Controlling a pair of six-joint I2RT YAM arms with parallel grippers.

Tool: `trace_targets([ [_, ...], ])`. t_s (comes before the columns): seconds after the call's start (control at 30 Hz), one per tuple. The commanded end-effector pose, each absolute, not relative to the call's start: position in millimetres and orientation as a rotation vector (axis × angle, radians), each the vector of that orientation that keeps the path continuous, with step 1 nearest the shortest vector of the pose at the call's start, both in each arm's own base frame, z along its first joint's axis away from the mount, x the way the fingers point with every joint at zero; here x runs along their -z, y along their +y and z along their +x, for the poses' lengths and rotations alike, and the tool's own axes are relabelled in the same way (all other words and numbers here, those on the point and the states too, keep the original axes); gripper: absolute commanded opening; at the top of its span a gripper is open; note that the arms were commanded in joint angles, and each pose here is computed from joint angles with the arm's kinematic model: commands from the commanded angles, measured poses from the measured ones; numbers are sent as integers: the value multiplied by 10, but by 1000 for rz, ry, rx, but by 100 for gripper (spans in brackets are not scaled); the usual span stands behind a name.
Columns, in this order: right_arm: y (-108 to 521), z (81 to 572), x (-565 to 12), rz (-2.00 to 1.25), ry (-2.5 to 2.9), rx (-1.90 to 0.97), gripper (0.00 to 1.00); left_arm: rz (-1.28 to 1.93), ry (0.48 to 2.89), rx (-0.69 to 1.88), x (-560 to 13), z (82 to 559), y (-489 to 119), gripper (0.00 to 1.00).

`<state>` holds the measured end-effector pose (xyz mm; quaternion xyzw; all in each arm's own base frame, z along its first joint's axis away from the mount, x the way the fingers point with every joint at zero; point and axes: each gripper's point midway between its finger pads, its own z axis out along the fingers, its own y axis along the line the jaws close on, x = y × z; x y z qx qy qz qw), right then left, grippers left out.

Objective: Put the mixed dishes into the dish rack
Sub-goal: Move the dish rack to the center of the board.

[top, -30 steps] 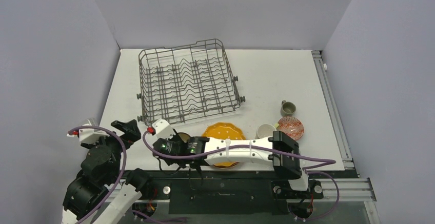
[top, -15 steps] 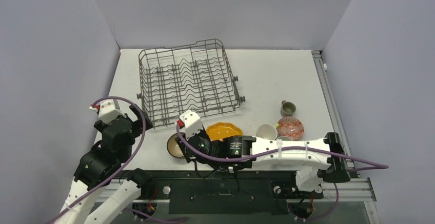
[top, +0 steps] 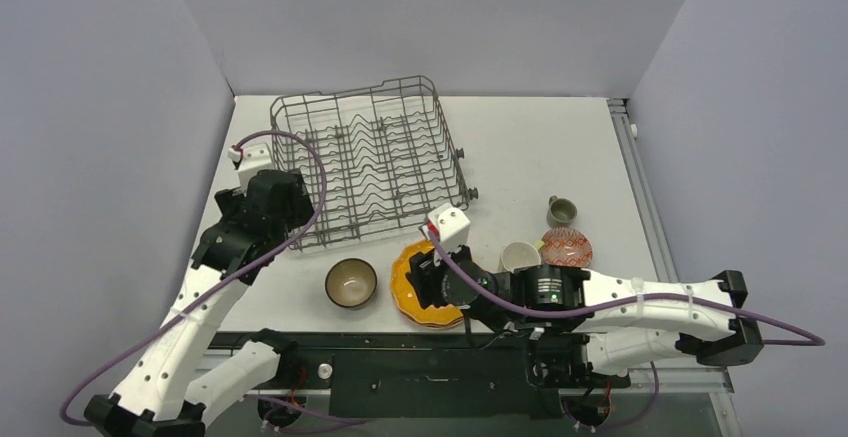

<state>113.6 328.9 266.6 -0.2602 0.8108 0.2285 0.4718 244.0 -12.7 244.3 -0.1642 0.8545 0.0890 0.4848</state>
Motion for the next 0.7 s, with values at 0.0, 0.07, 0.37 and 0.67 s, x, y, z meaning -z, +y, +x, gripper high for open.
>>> trace_targets([
  [0.0, 3056, 1171, -2782, -570, 1956, -569, 46, -394, 2121, -155, -2406, 2693, -131, 100],
  [0.07, 2990, 1167, -2783, -568, 1956, -571, 46, -415, 2164, -146, -2299, 2781, -51, 100],
  [0.37, 2890, 1133, -2764, -557, 1942, -616, 45, -503, 2305, -125, -1983, 3092, 190, 91],
  [0.67, 2883, 1079, -2746, -570, 1931, -666, 44, -554, 2363, -159, -1777, 3474, 376, 84],
])
